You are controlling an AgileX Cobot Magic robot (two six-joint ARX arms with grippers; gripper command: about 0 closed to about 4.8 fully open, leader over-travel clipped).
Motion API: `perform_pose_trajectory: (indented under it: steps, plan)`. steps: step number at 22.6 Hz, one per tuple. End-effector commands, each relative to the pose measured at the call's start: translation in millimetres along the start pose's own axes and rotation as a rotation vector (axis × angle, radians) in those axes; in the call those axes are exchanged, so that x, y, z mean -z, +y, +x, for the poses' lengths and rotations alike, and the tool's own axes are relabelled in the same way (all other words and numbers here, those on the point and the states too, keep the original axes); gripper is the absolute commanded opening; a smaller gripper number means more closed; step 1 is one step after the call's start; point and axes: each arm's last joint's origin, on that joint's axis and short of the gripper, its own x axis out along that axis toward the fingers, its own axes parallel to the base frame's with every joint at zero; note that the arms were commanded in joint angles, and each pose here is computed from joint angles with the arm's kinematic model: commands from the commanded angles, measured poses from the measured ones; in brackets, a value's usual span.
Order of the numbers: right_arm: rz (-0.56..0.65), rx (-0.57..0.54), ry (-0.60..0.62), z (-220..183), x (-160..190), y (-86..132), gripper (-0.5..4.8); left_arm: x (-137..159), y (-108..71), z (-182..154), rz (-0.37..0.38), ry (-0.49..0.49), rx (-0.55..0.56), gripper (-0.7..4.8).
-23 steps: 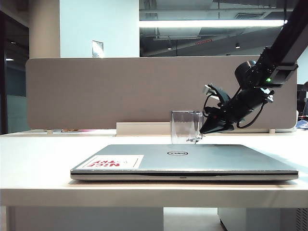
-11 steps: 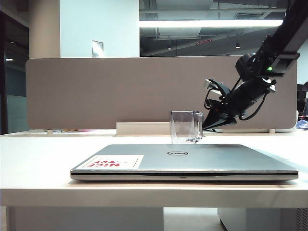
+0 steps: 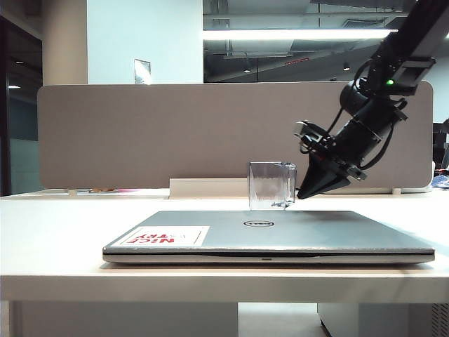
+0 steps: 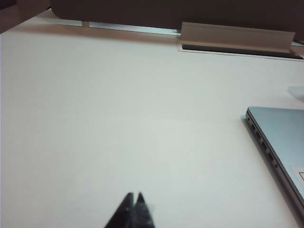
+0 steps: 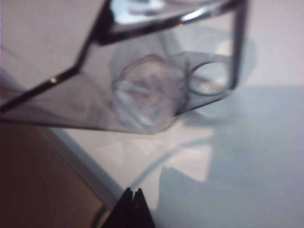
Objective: Pick up the water cup and place it on the side of the laptop away from you.
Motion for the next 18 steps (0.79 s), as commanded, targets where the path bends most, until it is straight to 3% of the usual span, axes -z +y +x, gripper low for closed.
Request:
perform_pose_trajectory:
  steps: [1, 11, 14, 18]
  plan:
    - [-0.020, -0.036, 0.003, 4, -5, 16, -0.06, -2, -0.3, 0, 0.001, -0.015, 0.003, -0.05]
    - [-0.120, -0.034, -0.010, 26, -15, 52, -0.06, -2, -0.3, 0, 0.001, -0.015, 0.004, -0.05]
    - [-0.106, 0.021, -0.039, 31, -20, 59, -0.06, -2, -0.4, 0, 0.001, -0.015, 0.007, -0.05]
    - [-0.105, 0.016, -0.073, 36, -25, 69, -0.06, -2, -0.4, 0, 0.001, -0.015, 0.007, -0.05]
